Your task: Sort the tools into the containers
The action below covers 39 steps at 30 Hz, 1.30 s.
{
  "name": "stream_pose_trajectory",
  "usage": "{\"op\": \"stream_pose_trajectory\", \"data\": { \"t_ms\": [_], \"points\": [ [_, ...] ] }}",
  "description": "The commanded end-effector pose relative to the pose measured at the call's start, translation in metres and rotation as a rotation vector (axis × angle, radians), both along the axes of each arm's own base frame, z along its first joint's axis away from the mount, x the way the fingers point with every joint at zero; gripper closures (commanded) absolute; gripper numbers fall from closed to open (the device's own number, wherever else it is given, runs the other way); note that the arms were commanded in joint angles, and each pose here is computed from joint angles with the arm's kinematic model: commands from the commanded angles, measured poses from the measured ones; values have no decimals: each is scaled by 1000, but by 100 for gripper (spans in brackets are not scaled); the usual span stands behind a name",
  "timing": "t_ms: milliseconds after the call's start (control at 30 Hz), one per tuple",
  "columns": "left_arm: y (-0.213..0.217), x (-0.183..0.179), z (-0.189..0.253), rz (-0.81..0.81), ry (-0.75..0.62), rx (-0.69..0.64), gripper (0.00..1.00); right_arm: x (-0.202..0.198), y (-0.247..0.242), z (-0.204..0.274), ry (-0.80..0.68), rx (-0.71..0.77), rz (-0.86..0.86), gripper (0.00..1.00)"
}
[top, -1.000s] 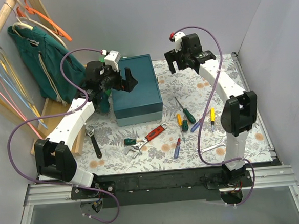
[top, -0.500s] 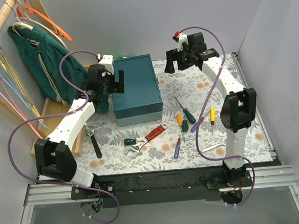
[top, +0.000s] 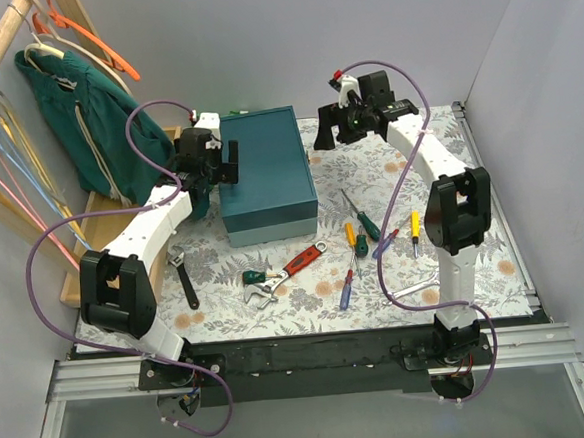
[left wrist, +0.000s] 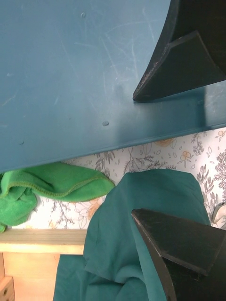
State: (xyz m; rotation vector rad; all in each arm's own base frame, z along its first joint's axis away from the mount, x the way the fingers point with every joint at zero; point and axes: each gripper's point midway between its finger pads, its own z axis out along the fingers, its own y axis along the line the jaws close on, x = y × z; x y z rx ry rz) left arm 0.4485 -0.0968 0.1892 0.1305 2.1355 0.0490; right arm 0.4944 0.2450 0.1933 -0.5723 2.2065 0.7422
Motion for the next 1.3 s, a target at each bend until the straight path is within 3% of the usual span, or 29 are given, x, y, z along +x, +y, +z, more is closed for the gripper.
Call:
{"op": "stream_pose_trajectory", "data": {
  "t_ms": [0,333,500,633,967,1267],
  "points": [
    [25,-12,-30,63,91,87,2,1,13,-14,16,-2,6,9],
    [20,-13,-31,32,89,71,2,3,37,-30,28,-5,30,11],
    [20,-13,-30,25,83,82,2,11,30,-51,40,-87,-35,11],
    [21,-10,-33,17,83,96,2,17,6,-69,41,-191,-139,10],
    [30,18,-56,59,130,128,2,24,-66,-60,50,-217,-284,12],
    [24,50,-54,55,79,112,2,21,-100,-54,29,-262,-335,12]
  ]
}}
